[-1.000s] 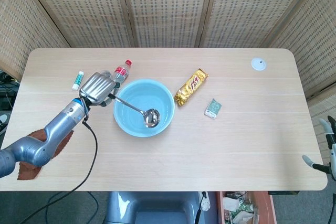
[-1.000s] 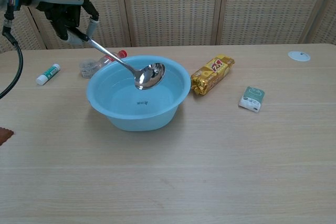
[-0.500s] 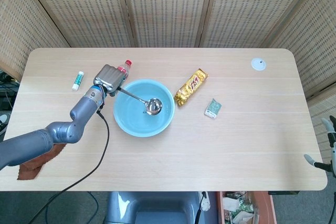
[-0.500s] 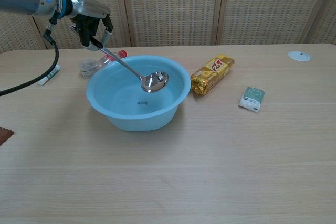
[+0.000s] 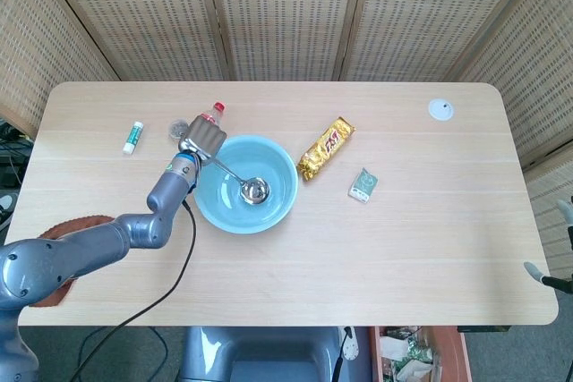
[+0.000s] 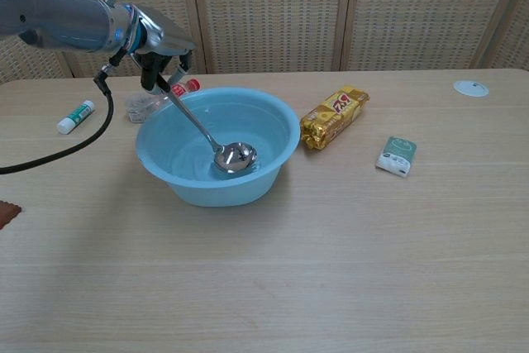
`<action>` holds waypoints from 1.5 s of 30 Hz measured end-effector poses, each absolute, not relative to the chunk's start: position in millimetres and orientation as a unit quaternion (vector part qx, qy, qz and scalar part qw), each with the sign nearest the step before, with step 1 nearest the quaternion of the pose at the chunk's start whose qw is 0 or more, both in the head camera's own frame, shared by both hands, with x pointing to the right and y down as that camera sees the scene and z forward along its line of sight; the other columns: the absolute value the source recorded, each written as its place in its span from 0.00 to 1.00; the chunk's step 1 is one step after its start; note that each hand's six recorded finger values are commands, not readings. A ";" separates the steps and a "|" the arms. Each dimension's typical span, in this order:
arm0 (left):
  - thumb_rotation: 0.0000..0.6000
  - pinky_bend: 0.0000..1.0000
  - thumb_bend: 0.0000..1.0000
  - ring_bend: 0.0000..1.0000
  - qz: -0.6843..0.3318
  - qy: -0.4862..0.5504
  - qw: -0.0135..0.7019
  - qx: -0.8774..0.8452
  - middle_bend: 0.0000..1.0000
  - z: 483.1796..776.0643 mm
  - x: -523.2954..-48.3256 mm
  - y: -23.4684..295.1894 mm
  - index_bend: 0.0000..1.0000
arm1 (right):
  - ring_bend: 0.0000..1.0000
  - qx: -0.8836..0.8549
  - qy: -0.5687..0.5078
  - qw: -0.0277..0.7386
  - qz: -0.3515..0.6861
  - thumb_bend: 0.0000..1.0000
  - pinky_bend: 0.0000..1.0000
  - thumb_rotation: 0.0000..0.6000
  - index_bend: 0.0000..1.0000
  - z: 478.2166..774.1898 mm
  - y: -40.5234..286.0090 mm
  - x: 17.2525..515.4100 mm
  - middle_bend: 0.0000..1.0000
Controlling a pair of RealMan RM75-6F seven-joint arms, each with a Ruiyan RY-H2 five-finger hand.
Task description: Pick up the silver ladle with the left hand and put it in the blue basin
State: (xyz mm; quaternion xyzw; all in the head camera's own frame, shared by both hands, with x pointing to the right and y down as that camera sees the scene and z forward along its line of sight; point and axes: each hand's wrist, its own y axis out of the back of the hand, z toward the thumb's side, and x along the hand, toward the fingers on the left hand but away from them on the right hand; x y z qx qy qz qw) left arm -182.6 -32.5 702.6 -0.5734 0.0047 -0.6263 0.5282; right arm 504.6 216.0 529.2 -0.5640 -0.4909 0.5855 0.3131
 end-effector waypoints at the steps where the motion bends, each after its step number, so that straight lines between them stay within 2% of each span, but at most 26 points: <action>1: 1.00 1.00 0.72 0.97 -0.627 0.003 0.530 -0.571 1.00 703.2 -181.3 -32.1 0.99 | 0.00 -0.564 -0.492 0.313 0.585 0.00 0.00 1.00 0.00 528.9 216.0 504.9 0.00; 29: 1.00 1.00 0.73 0.97 -0.642 -0.016 0.536 -0.548 1.00 702.5 -166.8 -21.1 0.99 | 0.00 -0.562 -0.503 0.311 0.578 0.00 0.00 1.00 0.00 523.0 215.9 508.7 0.00; 45: 1.00 1.00 0.73 0.97 -0.631 0.040 0.473 -0.614 1.00 677.7 -188.3 -24.4 0.99 | 0.00 -0.562 -0.499 0.309 0.582 0.00 0.00 1.00 0.00 526.0 216.2 508.8 0.00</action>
